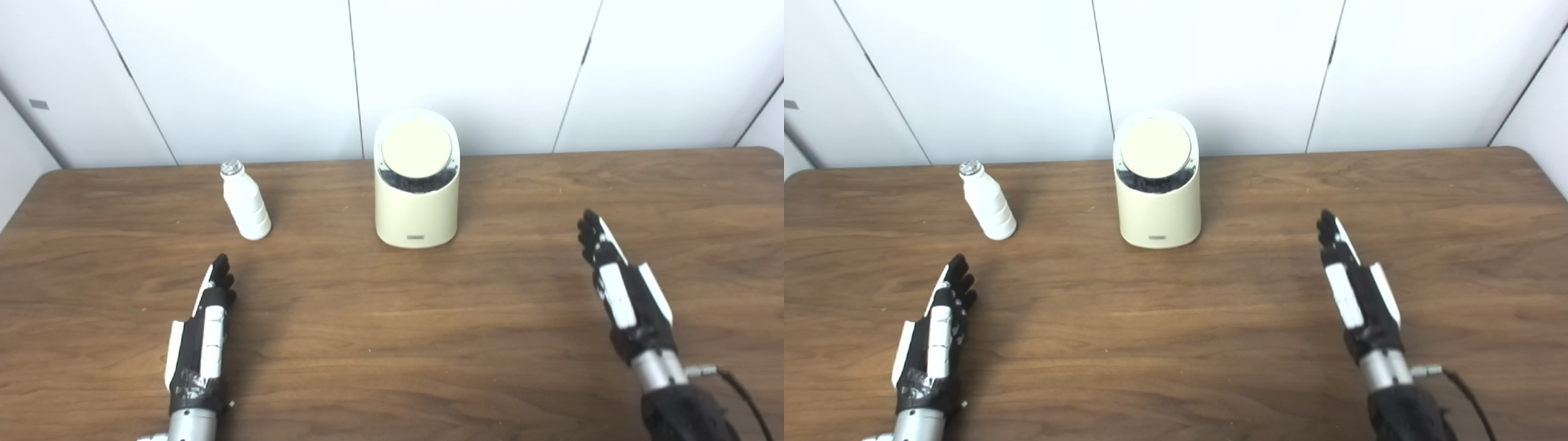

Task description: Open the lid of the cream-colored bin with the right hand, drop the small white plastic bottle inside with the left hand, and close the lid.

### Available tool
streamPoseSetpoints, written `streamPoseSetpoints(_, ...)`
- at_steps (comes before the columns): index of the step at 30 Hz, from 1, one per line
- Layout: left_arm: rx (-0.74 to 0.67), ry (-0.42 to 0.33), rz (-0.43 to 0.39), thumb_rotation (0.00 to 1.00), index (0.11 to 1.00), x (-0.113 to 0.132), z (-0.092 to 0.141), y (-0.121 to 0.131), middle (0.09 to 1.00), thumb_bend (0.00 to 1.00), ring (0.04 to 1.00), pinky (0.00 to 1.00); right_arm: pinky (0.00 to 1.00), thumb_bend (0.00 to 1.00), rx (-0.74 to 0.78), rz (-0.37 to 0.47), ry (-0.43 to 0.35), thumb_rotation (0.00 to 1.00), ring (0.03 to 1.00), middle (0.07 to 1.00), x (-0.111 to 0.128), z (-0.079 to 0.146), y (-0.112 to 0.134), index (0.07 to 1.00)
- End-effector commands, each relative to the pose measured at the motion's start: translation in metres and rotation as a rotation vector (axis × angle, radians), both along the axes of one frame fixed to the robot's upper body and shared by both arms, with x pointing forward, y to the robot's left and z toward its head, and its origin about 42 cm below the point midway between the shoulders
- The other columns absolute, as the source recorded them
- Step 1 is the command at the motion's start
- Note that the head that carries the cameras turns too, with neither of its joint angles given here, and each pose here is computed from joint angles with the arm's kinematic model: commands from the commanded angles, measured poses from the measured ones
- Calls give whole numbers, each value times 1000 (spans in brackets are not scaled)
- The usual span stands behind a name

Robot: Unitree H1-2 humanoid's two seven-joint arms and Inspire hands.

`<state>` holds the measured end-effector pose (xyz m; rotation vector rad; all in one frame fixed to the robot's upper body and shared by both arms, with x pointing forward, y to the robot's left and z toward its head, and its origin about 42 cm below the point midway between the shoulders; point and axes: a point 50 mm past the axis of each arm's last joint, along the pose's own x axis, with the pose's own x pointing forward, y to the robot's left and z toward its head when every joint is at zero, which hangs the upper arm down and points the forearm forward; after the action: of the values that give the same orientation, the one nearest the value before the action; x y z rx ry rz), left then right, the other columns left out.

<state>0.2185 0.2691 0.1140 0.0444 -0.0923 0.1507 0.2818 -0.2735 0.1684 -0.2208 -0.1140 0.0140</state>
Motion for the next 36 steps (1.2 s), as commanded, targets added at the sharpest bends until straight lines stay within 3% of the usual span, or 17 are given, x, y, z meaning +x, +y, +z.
streamPoseSetpoints(1,30,-28,-5,930,988,-3,6,1,997,562,989,988,1000,759,-17,41,-100,964,992,982,16,33,6,964)
streamPoseSetpoints(6,27,-33,-6,922,985,-3,5,-1,996,556,987,995,1000,763,-168,72,-160,925,989,980,37,66,22,967)
streamPoseSetpoints(10,30,-36,-12,909,984,-3,4,-2,1000,578,991,1000,902,740,-328,65,-216,933,949,961,54,89,38,965)
streamPoseSetpoints(16,22,-34,-14,896,987,-2,3,-3,1000,576,996,1000,885,707,-406,99,-295,795,941,966,82,119,64,960)
streamPoseSetpoints(19,33,-40,-22,876,968,-3,2,-4,997,570,992,1000,880,720,-424,118,-319,724,932,954,98,130,76,947)
streamPoseSetpoints(27,36,-50,-37,877,972,-2,1,-6,1000,558,1000,1000,929,760,-467,152,-350,646,967,972,131,155,98,962)
streamPoseSetpoints(36,43,-52,-38,885,955,-1,-1,-9,995,578,1000,989,822,870,-552,183,-374,577,922,945,169,165,117,971)
